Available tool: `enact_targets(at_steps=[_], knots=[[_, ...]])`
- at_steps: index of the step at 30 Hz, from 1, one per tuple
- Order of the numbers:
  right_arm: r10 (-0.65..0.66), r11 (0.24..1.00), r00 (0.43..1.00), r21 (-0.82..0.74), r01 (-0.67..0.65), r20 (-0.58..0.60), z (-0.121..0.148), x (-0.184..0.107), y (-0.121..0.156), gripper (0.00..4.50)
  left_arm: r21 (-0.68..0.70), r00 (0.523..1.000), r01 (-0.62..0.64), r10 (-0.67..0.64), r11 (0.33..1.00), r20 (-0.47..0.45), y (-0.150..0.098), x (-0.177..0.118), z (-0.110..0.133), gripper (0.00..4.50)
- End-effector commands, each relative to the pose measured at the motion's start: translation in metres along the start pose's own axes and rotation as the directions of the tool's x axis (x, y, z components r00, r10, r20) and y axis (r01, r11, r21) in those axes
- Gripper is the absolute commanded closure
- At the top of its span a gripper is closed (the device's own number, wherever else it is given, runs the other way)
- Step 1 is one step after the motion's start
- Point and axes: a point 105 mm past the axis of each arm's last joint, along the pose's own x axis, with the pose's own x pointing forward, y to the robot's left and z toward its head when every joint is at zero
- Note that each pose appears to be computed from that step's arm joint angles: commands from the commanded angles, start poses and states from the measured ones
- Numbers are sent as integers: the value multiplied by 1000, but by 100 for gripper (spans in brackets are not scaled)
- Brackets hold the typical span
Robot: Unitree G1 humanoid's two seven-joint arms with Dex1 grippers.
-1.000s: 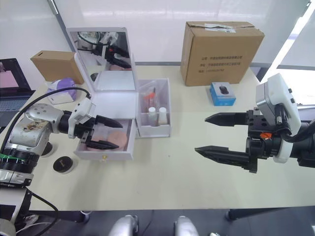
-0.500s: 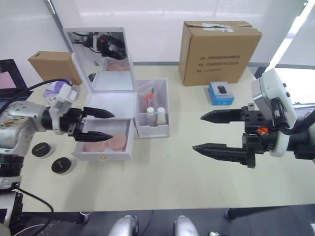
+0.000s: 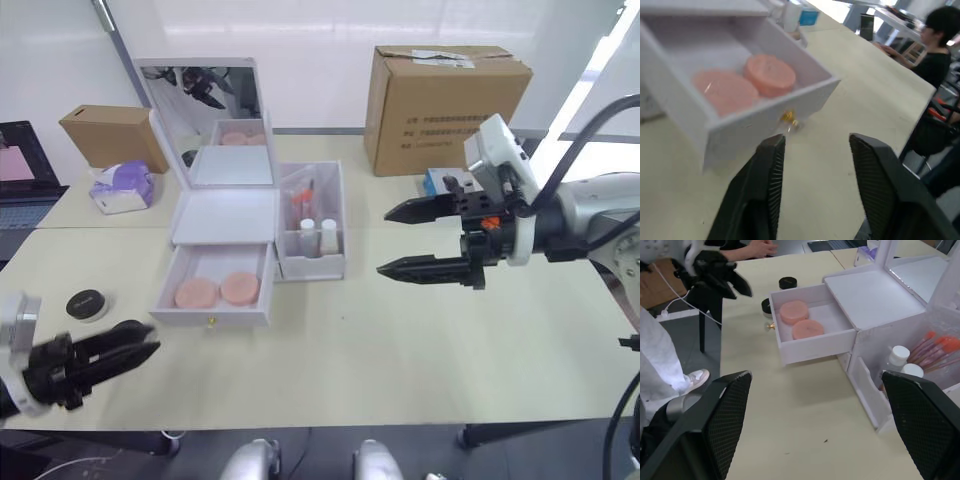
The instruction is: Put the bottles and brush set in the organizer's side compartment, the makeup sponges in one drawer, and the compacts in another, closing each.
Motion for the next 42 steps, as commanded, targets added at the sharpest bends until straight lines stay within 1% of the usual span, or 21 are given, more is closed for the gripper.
enact_targets(at_steps=[1, 3, 4, 6, 9, 10, 15, 20, 24, 30, 34, 39, 42], knots=[[0, 999, 1000, -52, 0, 7, 7, -1, -2, 0, 69, 994, -102, 99, 992, 49, 0, 3, -7, 357], [2, 998, 1000, -56, -2, 8, 7, 0, -3, 0, 68, 985, -155, 150, 986, 84, 3, 7, -13, 425], [1, 998, 1000, -57, -1, 8, 8, 0, -3, 0, 57, 978, -185, 178, 981, 105, 6, 10, -15, 447], [2, 998, 1000, -55, -1, 12, 8, 0, -2, 0, 36, 969, -212, 205, 977, 141, 4, 23, -22, 447], [2, 999, 1000, -51, -1, 14, 9, 0, 1, 0, 11, 955, -210, 203, 978, 214, -3, 46, -23, 447], [0, 999, 1000, -50, 0, 14, 9, 0, 1, 0, 14, 954, -209, 200, 978, 224, -3, 52, -24, 447], [-10, 999, 1000, -46, 10, 11, 11, -1, 4, 0, 39, 941, -228, 210, 973, 267, 6, 71, -21, 447], [-35, 998, 999, -43, 36, 4, 12, -5, 7, 0, 54, 916, -264, 232, 963, 328, 23, 82, -4, 447], [-53, 998, 999, -42, 53, 5, 13, -7, 8, 0, 77, 911, -265, 223, 961, 346, 31, 98, 5, 447], [-69, 997, 998, -43, 69, 9, 14, -8, 10, 0, 100, 916, -270, 223, 958, 333, 46, 118, 7, 447], [-88, 995, 996, -42, 89, 16, 14, -12, 12, 0, 120, 907, -273, 214, 955, 362, 53, 130, 19, 447], [-102, 994, 995, -34, 103, 21, 13, -13, 15, 0, 143, 893, -316, 243, 938, 379, 65, 140, 27, 447], [-112, 993, 993, -29, 113, 24, 12, -14, 16, 0, 155, 888, -339, 261, 928, 380, 71, 151, 28, 447]])
